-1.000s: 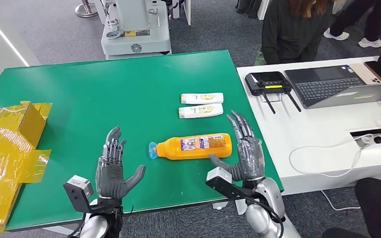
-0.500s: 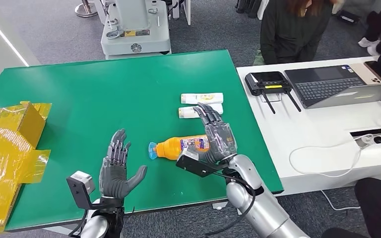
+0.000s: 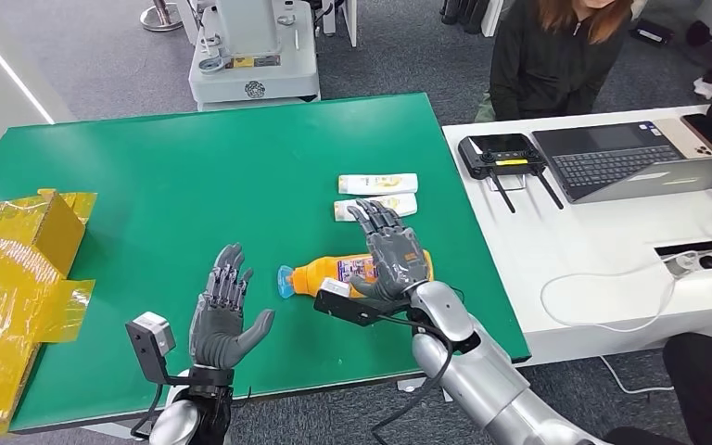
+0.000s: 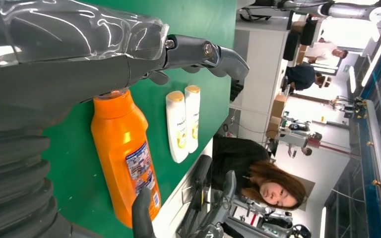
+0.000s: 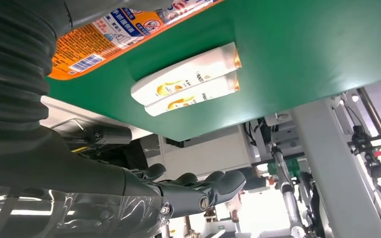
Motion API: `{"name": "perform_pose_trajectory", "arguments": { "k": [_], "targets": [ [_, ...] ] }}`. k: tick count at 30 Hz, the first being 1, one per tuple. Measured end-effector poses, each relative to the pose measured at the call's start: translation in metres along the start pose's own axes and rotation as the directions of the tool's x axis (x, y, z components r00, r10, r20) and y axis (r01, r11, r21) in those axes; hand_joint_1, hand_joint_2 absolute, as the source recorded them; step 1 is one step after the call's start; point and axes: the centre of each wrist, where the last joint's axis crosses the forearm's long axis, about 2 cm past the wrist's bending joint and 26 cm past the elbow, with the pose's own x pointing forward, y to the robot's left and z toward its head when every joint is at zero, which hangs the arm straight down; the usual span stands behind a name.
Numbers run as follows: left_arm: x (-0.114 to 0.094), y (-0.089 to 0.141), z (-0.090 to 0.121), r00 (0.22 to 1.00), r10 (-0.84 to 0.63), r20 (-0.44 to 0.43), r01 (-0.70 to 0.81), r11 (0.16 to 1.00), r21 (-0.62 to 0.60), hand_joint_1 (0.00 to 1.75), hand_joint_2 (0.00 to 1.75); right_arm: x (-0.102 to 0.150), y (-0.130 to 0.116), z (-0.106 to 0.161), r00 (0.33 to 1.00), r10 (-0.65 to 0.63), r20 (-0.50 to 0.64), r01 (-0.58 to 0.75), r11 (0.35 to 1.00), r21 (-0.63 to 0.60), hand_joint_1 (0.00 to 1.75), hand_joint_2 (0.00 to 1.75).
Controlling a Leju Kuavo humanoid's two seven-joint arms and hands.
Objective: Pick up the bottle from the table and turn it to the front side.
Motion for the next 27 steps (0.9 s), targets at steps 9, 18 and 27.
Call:
{"name": "perform_pose_trajectory", "arguments": {
  "k": [9, 18, 27],
  "targets": [
    [0.000, 0.000, 0.001, 1.000, 0.014, -0.015, -0.014, 1.000, -0.011, 0.00, 1.75, -0.010, 0.011, -0.001, 0.997, 0.057, -0.056, -0.051, 0.993, 0.104, 0.00, 1.75],
    [0.000, 0.000, 0.001, 0.999, 0.024, -0.040, -0.026, 0.999, -0.041, 0.00, 1.75, -0.010, 0.020, 0.002, 0.999, -0.019, -0.048, 0.029, 0.978, 0.208, 0.00, 1.75],
    [-0.002, -0.001, 0.003, 0.993, 0.063, -0.102, -0.072, 0.994, -0.084, 0.00, 1.75, -0.017, 0.024, 0.004, 0.989, -0.080, -0.121, 0.111, 0.953, 0.281, 0.00, 1.75]
  ]
}}
